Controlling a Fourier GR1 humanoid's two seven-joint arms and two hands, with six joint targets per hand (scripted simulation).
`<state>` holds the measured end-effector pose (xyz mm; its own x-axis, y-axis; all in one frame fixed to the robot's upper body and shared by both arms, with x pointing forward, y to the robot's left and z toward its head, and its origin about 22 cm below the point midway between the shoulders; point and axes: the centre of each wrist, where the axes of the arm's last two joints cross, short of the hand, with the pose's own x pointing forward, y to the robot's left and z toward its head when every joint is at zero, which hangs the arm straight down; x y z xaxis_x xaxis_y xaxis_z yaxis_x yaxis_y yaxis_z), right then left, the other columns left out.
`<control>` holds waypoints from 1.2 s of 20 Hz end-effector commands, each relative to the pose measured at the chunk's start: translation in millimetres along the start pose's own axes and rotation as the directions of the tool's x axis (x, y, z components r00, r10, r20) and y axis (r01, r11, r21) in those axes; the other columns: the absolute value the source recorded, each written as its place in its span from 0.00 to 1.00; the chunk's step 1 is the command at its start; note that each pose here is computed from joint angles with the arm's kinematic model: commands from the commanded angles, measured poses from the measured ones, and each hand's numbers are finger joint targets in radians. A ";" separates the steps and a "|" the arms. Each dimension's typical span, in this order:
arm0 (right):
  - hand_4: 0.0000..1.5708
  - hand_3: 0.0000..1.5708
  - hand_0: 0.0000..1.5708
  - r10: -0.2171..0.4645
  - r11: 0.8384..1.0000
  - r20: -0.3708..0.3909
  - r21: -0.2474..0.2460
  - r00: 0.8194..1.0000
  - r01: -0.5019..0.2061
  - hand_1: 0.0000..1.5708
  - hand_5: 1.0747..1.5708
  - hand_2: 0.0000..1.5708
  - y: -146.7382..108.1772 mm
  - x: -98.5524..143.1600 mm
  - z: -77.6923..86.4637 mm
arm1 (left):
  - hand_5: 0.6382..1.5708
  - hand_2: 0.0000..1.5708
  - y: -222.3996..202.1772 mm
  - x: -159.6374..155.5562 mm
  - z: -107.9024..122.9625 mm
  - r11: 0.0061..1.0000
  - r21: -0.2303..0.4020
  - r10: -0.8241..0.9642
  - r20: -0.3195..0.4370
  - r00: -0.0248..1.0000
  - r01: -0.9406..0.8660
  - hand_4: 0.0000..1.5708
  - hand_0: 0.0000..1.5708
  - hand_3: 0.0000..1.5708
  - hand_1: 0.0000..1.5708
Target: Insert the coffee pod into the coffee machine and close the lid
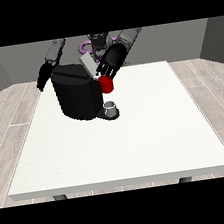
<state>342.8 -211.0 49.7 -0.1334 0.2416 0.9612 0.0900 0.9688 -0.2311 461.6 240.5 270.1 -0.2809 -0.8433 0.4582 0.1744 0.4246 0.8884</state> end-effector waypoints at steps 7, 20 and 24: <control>0.00 0.00 0.00 -0.001 1.000 0.023 -0.017 1.000 0.001 0.00 1.00 0.00 6.9 8.8 -4.6 | 1.00 0.79 -2.5 5.6 -4.3 0.999 0.023 -0.024 0.011 1.000 0.024 0.26 0.74 0.76 0.74; 0.00 0.00 0.00 -0.008 1.000 0.010 -0.024 1.000 0.008 0.00 1.00 0.00 -4.8 1.0 -8.9 | 1.00 0.76 7.9 13.8 -3.4 0.996 0.089 -0.034 0.064 0.997 0.028 0.22 0.75 0.74 0.75; 0.00 0.00 0.00 0.004 1.000 0.034 0.003 0.999 -0.004 0.00 1.00 0.00 1.2 22.0 -14.8 | 1.00 0.78 4.7 6.1 -2.2 0.987 0.104 -0.123 0.018 0.992 0.120 0.00 0.77 0.72 0.77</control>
<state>351.1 -209.9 61.1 -0.1377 0.2303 0.9633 0.1010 0.9708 -0.2177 462.2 239.9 281.0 -0.3197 -0.8611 0.3953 0.0705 0.3944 0.9162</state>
